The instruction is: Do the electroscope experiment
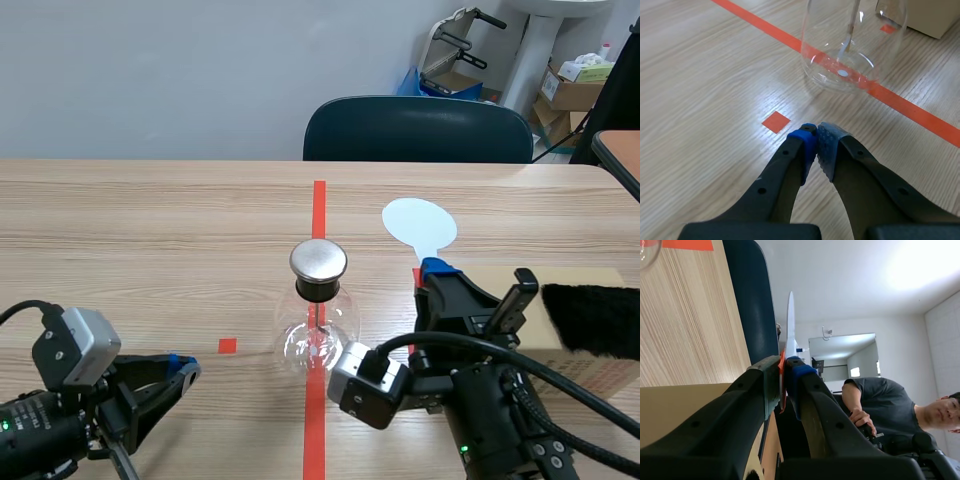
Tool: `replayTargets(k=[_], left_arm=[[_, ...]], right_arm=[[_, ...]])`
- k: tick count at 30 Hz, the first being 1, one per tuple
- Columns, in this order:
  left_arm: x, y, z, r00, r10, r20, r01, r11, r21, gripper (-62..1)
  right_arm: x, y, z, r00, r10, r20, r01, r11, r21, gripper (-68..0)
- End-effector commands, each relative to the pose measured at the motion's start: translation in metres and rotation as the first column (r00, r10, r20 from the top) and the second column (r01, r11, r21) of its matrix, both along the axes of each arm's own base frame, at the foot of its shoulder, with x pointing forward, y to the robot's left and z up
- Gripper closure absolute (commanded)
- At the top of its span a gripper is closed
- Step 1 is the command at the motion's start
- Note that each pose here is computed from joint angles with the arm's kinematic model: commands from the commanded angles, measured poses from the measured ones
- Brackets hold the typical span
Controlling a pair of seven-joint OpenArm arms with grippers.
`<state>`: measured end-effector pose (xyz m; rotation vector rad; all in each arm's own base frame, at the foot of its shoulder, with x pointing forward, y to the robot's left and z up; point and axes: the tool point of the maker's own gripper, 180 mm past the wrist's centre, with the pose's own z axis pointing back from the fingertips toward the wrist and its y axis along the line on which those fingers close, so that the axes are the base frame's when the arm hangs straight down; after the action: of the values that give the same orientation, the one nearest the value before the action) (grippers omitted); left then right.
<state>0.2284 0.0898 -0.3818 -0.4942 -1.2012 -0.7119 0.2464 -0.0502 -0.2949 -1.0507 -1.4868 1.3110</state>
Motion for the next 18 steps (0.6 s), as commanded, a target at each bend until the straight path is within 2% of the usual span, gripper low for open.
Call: replayTargets(k=[1,5,11,18], left_arm=[[0.0051,-0.0057,0.0085,0.999,0.007,0.032,-0.006,1.000,-0.027,-3.3],[0.0006,-0.0119,0.0049,0.999,-0.013,0.032,0.013,1.000,-0.020,-3.3],[0.0038,-0.0122,0.0042,0.998,0.016,0.057,-0.016,1.000,-0.005,-2.9],[0.0064,-0.0128,0.0073,0.998,0.043,0.054,-0.040,0.998,-0.038,-2.9]], right_arm=[[0.0041,-0.0030,0.0113,0.999,-0.006,0.042,0.006,1.000,0.000,-1.1],[0.0021,-0.0027,0.0137,0.998,-0.004,0.058,0.004,1.000,0.000,-1.1],[-0.0025,-0.0021,0.0129,0.998,0.000,0.059,0.000,1.000,-0.001,-1.1],[-0.0036,-0.0027,0.0118,0.999,-0.004,0.055,0.004,1.000,-0.001,-1.1]])
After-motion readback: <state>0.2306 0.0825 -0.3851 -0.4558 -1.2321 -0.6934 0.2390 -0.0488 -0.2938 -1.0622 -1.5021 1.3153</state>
